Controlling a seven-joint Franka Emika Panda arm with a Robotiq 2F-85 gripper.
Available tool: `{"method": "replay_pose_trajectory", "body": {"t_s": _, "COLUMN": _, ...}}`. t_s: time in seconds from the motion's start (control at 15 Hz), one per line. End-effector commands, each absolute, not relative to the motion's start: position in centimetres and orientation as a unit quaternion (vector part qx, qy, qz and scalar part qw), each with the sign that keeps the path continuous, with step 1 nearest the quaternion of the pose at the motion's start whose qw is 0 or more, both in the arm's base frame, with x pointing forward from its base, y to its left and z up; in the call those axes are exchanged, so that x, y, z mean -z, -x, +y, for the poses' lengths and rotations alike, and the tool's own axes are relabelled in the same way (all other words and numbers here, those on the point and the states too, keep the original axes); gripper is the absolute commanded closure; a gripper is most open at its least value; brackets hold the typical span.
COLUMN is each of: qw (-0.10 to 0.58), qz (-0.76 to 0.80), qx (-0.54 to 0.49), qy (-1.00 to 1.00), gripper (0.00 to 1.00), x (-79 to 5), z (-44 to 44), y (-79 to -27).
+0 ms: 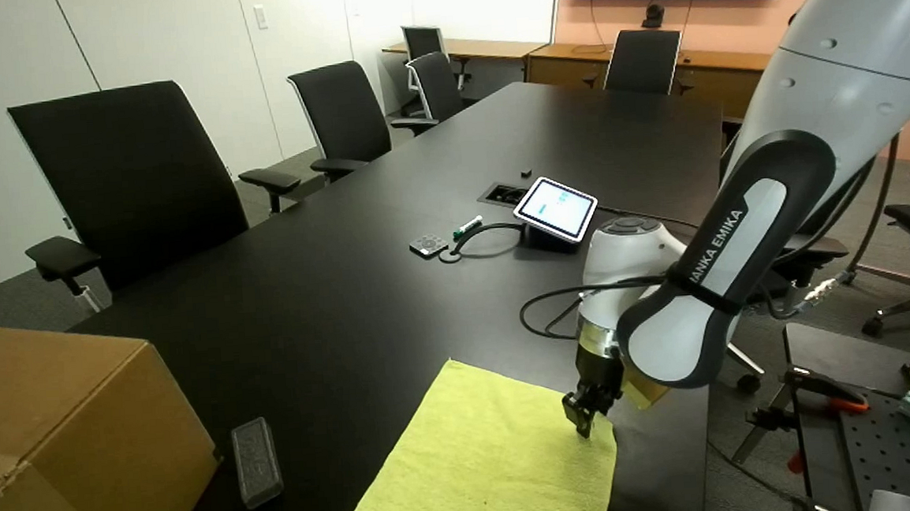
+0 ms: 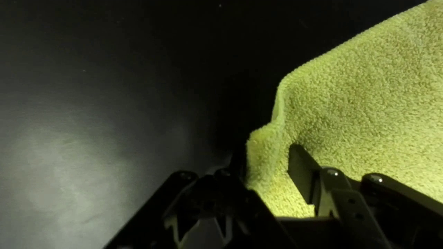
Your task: Fold the green towel
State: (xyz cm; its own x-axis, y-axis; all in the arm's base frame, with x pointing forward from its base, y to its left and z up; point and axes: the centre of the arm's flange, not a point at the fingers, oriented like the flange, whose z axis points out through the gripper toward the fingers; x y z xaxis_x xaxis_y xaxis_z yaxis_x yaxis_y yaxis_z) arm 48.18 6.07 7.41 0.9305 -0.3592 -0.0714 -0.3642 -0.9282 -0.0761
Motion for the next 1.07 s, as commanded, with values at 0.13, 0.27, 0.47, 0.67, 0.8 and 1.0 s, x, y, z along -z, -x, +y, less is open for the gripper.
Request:
{"method": "replay_pose_trajectory", "body": {"t_s": 0.13, "qw": 0.044, "qz": 0.175, "qx": -0.048, "qy": 0.982, "gripper": 0.58, "x": -8.3, "z": 7.0, "y": -49.5}}
{"method": "replay_pose_trajectory", "body": {"t_s": 0.27, "qw": 0.053, "qz": 0.167, "qx": -0.059, "qy": 0.983, "gripper": 0.83, "x": -8.6, "z": 7.2, "y": -49.6}}
{"method": "replay_pose_trajectory", "body": {"t_s": 0.47, "qw": 0.059, "qz": 0.162, "qx": -0.075, "qy": 0.982, "gripper": 0.99, "x": -8.6, "z": 7.5, "y": -49.8}}
{"method": "replay_pose_trajectory", "body": {"t_s": 0.67, "qw": 0.063, "qz": 0.158, "qx": -0.089, "qy": 0.981, "gripper": 1.00, "x": -8.7, "z": 7.8, "y": -50.0}}
{"method": "replay_pose_trajectory", "body": {"t_s": 0.8, "qw": 0.068, "qz": 0.157, "qx": -0.093, "qy": 0.981, "gripper": 0.98, "x": -9.1, "z": 7.7, "y": -50.2}}
{"method": "replay_pose_trajectory", "body": {"t_s": 1.0, "qw": 0.076, "qz": 0.163, "qx": -0.091, "qy": 0.979, "gripper": 0.98, "x": -10.3, "z": 6.8, "y": -51.6}}
